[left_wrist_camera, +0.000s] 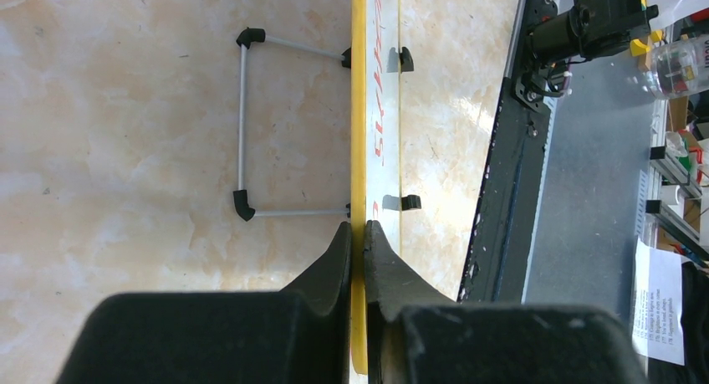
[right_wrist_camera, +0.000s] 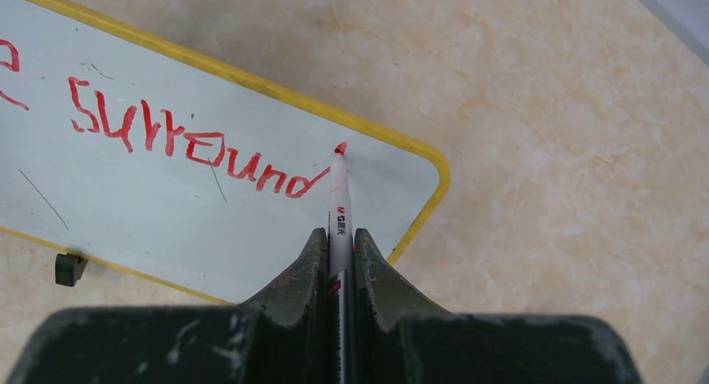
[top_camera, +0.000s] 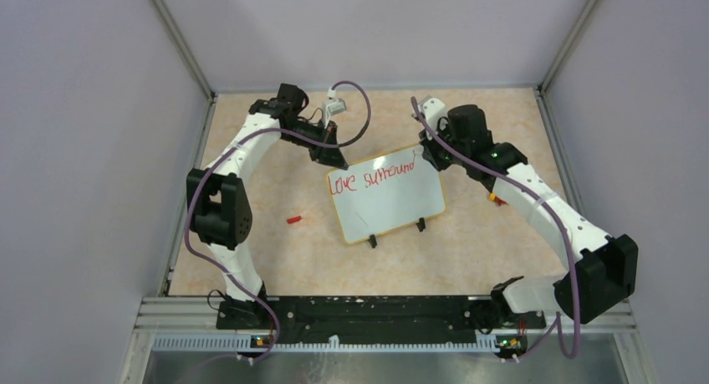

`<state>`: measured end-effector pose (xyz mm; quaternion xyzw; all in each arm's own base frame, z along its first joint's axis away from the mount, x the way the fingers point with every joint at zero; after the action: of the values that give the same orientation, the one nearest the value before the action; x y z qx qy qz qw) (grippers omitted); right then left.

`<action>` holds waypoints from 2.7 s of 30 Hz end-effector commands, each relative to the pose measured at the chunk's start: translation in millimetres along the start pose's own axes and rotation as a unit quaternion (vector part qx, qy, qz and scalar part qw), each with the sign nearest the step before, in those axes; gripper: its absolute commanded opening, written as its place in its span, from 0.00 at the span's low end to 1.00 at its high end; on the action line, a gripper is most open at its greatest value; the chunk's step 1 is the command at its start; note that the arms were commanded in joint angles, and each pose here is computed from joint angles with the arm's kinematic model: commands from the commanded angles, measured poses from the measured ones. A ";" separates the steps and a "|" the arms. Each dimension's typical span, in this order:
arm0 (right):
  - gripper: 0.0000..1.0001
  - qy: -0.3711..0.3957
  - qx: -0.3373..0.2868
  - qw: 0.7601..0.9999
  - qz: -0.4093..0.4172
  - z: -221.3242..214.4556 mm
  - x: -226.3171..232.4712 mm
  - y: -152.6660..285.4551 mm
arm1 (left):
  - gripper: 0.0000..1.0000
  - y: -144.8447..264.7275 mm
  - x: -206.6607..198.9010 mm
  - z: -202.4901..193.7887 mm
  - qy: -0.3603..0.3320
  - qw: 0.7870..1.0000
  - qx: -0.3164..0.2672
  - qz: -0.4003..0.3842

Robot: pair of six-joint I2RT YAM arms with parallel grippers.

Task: Write a sentence on the whiteboard

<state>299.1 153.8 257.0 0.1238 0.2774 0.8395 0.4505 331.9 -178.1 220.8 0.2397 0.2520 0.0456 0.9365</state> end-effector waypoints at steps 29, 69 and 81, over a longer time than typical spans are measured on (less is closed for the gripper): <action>0.00 -0.012 0.001 0.999 0.030 -6.0 8.1 34.6 | 0.03 -5.5 -8.5 -1.3 -0.016 1.000 0.011 -0.001; 0.00 -0.053 -0.005 0.999 0.013 -10.4 -13.4 0.8 | 0.00 -8.8 -11.0 -4.0 -0.018 1.000 0.017 0.000; 0.00 -0.045 0.012 0.998 0.035 -18.2 -6.8 -1.5 | 0.00 -8.7 -10.7 -3.8 -0.018 1.000 0.018 0.001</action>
<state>292.2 140.2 240.3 0.1863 0.2643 0.8384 0.4389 330.1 -178.9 220.9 0.2437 0.2457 0.0485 0.9370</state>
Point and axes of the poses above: each gripper's point midway between its finger pads, its own y axis back along the fingers, its own x axis along the line the jaws close on, z = x × y, the point moved 6 cm from there along y, back along the fingers, and after that the axes turned 8 degrees about -y, right-handed, at the moved point
